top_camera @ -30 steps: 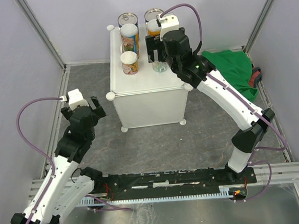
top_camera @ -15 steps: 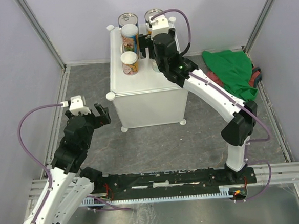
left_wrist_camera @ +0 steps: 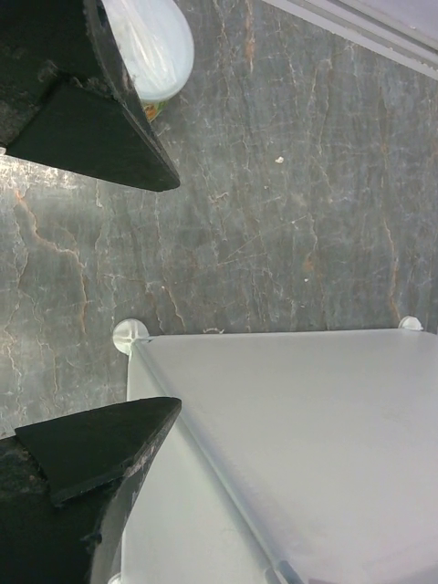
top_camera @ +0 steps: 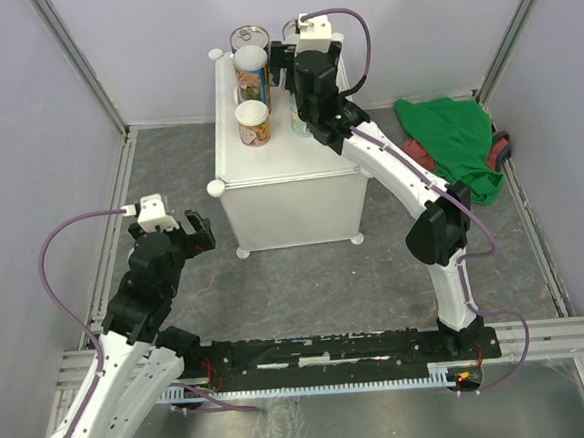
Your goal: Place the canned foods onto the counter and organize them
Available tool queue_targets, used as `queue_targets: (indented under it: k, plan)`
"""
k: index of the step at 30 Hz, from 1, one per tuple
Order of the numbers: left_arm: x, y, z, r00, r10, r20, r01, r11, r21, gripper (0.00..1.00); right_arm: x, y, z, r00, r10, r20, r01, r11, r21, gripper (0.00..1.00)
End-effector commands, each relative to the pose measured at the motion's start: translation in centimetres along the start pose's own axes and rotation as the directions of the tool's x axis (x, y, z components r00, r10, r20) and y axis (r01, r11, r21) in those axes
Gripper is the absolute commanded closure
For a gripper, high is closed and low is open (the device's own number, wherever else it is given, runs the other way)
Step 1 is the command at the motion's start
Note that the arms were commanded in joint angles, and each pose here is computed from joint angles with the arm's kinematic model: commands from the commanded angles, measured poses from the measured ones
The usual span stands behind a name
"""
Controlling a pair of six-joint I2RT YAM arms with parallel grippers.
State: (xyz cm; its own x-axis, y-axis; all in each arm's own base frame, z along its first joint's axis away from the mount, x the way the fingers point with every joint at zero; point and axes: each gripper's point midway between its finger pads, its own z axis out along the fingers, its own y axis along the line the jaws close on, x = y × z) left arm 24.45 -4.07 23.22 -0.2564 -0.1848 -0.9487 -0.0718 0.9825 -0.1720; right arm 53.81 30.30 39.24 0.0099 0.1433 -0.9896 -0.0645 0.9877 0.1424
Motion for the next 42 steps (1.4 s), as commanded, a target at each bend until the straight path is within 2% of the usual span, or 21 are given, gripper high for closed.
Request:
queue_targets:
  k: [1, 42]
  plan:
    - [-1.1, 0.5, 0.2, 0.999, 0.052, 0.014, -0.052, 0.998, -0.031, 0.01, 4.0, 1.2, 1.2, 0.997, 0.01, -0.08, -0.013, 0.999, -0.03, 0.01]
    - [0.0, 0.0, 0.1, 0.999, 0.044, 0.002, -0.044, 0.999, 0.014, 0.01, 3.8, 2.4, -0.5, 0.996, -0.019, -0.083, 0.014, 0.998, -0.053, 0.01]
